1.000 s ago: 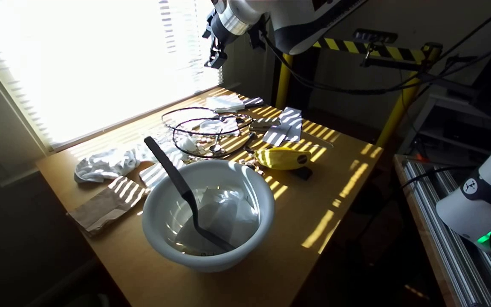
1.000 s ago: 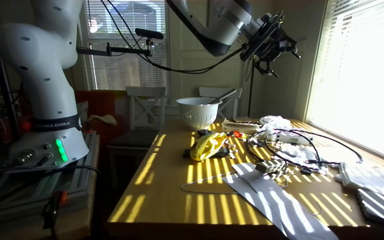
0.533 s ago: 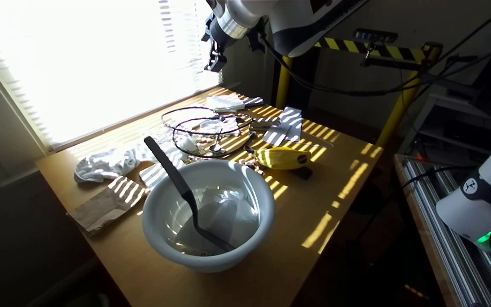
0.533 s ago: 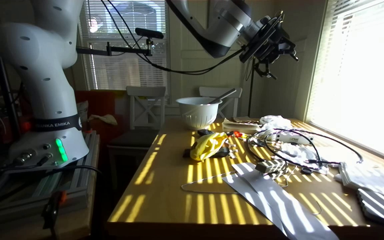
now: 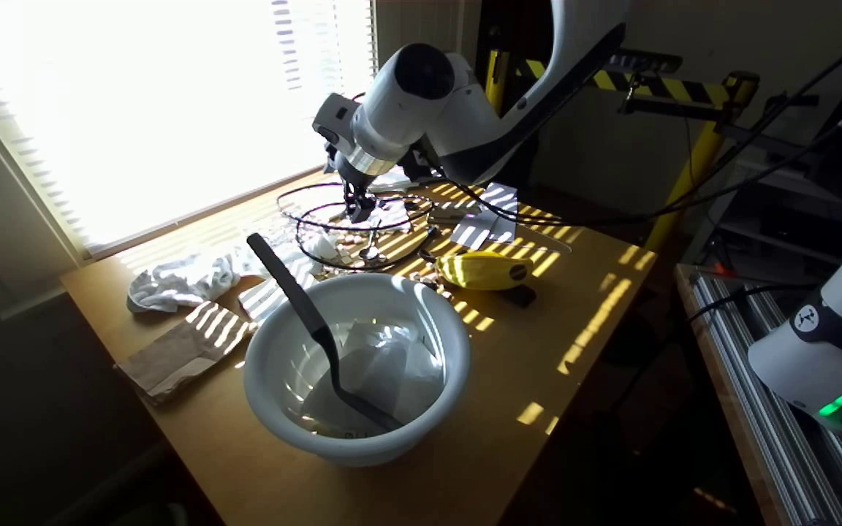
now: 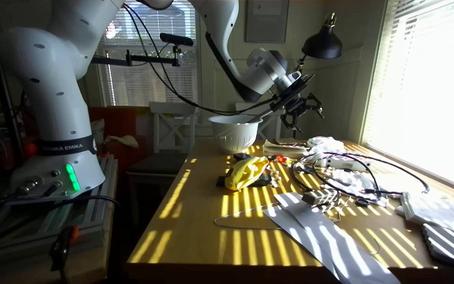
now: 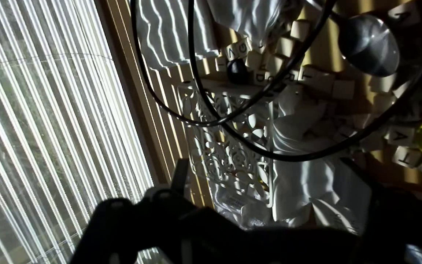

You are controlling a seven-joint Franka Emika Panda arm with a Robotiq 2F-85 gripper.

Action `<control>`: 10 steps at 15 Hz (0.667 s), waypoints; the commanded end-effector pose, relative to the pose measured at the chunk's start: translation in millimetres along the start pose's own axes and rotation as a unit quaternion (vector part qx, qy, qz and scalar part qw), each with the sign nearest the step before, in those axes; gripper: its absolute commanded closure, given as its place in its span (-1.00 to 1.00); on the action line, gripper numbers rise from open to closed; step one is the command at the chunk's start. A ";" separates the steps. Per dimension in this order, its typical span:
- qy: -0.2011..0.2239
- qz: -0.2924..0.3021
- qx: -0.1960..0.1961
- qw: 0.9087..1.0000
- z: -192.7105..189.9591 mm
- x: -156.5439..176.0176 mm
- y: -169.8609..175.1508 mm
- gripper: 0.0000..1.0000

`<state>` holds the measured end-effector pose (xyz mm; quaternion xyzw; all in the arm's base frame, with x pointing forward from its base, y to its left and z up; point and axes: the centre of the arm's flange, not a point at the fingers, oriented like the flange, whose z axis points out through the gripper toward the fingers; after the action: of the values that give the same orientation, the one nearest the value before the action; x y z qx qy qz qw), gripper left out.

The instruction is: Move the cable forward then put the white thing on it

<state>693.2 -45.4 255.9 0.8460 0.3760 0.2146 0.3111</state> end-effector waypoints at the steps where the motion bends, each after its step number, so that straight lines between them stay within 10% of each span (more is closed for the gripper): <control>1: -0.001 -0.001 0.003 1.000 7.1 3.7 -7.9 -1.00; 10: -0.015 0.090 -0.015 0.996 50.2 29.3 -15.3 -1.00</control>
<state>704.1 -42.6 240.0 0.8632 0.3328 0.2144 0.3134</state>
